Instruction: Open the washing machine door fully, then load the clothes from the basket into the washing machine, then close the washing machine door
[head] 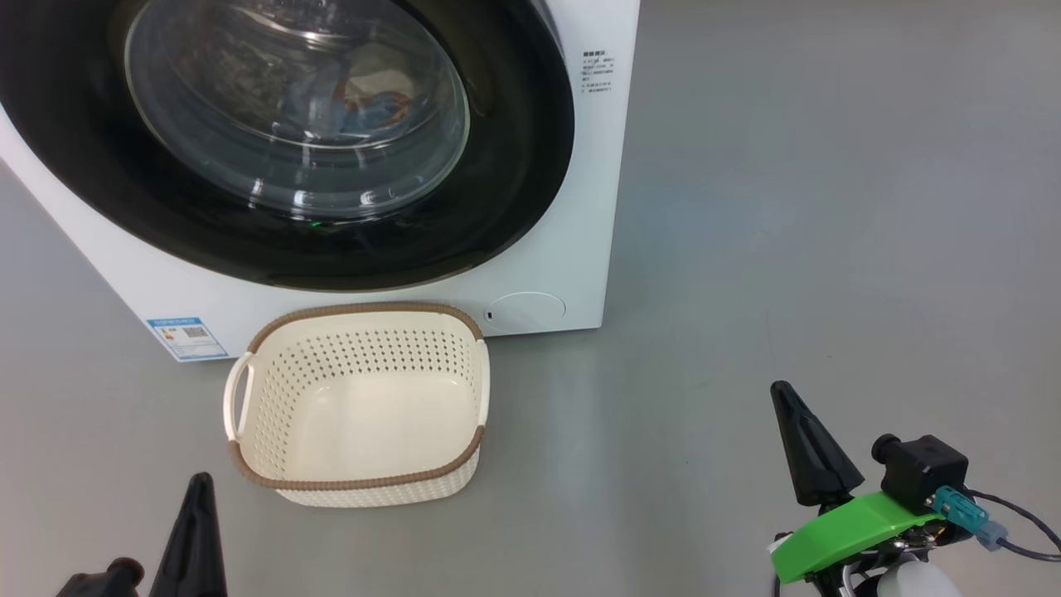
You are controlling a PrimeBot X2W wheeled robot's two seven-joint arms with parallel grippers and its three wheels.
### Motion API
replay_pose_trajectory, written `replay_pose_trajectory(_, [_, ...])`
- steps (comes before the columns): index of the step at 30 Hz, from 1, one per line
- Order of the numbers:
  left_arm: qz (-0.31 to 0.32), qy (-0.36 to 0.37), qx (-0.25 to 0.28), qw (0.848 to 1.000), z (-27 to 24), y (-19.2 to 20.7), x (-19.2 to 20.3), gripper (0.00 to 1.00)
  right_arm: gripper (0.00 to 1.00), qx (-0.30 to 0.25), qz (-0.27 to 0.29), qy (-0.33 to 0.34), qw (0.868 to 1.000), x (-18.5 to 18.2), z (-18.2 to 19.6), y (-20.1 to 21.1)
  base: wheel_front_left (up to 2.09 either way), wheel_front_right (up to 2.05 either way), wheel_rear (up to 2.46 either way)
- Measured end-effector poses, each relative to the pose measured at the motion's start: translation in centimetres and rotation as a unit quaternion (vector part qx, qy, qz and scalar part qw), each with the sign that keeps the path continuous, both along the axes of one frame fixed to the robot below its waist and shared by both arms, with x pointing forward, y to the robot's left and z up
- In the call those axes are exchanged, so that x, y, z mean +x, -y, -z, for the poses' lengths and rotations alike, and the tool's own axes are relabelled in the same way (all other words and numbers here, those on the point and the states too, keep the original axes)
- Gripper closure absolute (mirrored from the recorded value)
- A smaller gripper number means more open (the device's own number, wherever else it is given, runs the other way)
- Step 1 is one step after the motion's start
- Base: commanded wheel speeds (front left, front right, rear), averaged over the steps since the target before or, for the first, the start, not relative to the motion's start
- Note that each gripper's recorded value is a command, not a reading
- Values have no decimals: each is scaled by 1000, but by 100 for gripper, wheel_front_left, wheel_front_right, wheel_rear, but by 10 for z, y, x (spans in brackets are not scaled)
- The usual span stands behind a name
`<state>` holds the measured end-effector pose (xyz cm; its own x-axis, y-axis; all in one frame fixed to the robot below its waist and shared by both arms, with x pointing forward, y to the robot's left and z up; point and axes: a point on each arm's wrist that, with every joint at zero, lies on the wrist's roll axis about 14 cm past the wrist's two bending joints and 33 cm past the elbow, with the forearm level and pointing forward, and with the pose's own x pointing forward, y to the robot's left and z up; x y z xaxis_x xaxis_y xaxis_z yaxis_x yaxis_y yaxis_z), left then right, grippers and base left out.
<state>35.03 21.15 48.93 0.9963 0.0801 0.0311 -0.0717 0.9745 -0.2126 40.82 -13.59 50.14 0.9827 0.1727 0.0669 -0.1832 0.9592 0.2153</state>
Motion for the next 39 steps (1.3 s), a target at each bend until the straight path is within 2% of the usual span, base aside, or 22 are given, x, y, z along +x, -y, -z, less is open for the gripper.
replay_pose_trajectory(18, [-10, -14, -104, 994, 9, 0, 0, 100, 100, 94, 21, -24, 995, -1, 0, 11, 0, 0, 0])
replay_pose_trajectory(39, [-15, -27, -220, 975, 17, 2, 1, 100, 100, 209, 45, -47, 976, -2, 0, 27, 0, 0, 0])
